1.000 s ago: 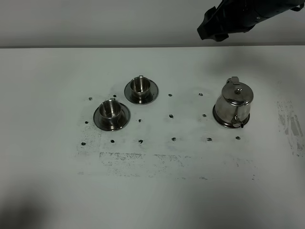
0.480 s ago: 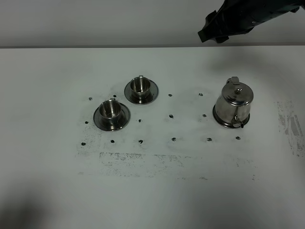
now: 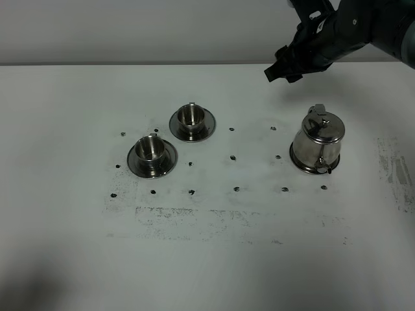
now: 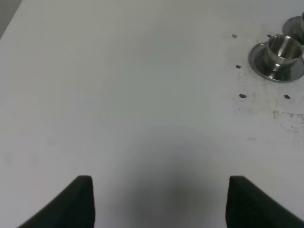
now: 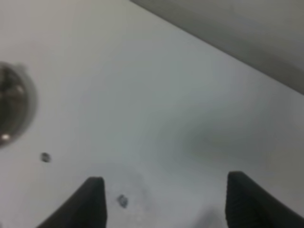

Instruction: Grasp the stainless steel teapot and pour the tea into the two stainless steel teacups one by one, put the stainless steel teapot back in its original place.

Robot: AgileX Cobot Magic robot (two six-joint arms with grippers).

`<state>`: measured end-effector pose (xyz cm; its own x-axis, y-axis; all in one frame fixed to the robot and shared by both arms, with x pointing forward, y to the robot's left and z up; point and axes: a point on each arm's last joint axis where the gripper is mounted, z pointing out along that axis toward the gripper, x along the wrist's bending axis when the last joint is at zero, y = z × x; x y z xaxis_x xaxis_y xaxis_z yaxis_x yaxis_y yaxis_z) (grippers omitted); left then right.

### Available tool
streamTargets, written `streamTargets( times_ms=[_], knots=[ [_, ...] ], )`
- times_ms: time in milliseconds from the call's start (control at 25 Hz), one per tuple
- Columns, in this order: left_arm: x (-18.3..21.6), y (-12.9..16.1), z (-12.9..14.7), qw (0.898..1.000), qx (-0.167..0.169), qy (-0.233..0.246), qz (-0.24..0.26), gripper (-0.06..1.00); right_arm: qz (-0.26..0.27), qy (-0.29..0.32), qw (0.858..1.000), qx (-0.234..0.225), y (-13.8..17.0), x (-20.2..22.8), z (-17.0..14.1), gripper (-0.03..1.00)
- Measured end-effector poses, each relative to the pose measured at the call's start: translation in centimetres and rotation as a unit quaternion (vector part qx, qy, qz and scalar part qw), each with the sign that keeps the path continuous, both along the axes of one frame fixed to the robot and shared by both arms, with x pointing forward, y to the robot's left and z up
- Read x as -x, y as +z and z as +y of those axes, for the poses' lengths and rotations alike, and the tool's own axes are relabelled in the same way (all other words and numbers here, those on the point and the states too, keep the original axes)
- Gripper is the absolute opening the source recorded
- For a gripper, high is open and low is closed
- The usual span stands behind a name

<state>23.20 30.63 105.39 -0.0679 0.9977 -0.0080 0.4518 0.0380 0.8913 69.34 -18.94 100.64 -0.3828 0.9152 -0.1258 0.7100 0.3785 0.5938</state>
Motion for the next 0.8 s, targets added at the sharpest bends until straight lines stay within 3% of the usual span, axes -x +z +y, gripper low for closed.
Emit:
streamTargets(
  times_ms=[440, 800],
  knots=[
    [0.0, 0.0, 0.0, 1.0, 0.0, 0.0, 0.0, 0.56, 0.048, -0.015, 0.998, 0.043, -4.0, -0.6, -0.8, 0.52],
    [0.0, 0.0, 0.0, 1.0, 0.0, 0.0, 0.0, 0.56, 0.066, -0.065, 0.996, 0.016, -4.7, -1.0, -2.1, 0.52]
  ],
)
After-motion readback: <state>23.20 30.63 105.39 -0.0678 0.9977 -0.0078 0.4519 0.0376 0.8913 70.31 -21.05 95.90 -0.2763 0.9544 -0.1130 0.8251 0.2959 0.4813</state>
